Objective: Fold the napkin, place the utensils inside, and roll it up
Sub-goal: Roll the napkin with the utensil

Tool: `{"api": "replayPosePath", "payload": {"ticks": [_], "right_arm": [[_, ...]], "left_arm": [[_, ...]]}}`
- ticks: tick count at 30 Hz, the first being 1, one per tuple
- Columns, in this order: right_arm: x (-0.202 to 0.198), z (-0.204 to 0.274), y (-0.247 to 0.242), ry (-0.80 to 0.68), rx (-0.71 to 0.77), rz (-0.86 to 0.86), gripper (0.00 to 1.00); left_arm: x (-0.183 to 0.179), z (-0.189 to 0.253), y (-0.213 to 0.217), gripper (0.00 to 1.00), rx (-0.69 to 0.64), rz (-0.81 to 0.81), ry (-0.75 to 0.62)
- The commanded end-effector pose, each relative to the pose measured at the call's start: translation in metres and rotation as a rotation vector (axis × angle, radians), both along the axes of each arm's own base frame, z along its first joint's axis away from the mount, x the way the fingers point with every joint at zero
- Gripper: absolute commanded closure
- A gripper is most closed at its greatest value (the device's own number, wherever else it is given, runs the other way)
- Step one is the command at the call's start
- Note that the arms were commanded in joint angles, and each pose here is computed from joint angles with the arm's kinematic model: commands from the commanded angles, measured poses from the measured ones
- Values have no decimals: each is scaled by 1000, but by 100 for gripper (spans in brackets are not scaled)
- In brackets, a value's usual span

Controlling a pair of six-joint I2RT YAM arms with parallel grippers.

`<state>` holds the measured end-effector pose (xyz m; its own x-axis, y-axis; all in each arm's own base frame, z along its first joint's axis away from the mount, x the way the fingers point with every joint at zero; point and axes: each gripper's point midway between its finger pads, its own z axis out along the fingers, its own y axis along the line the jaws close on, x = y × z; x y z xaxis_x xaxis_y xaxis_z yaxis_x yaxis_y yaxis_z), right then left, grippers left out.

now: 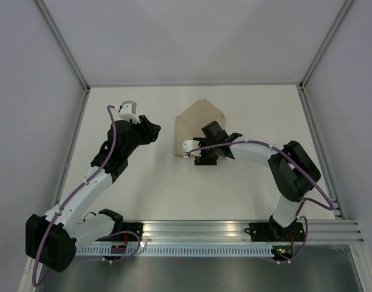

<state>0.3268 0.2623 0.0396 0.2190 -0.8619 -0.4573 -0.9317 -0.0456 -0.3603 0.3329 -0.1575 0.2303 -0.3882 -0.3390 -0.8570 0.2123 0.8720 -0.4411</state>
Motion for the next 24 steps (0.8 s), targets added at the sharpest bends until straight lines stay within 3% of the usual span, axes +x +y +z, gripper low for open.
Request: {"api": "replayPosePath", "payload": {"ticks": [1, 14, 24], "right_arm": [[17, 13, 16, -58, 32, 20, 29], [20, -14, 15, 1, -30, 16, 37], [10, -34, 5, 66, -90, 11, 51]], "left_arm": [[1, 6, 1, 53, 31, -9, -30], [2, -1, -1, 53, 48, -22, -19], [1, -10, 1, 53, 82, -26, 7]]}}
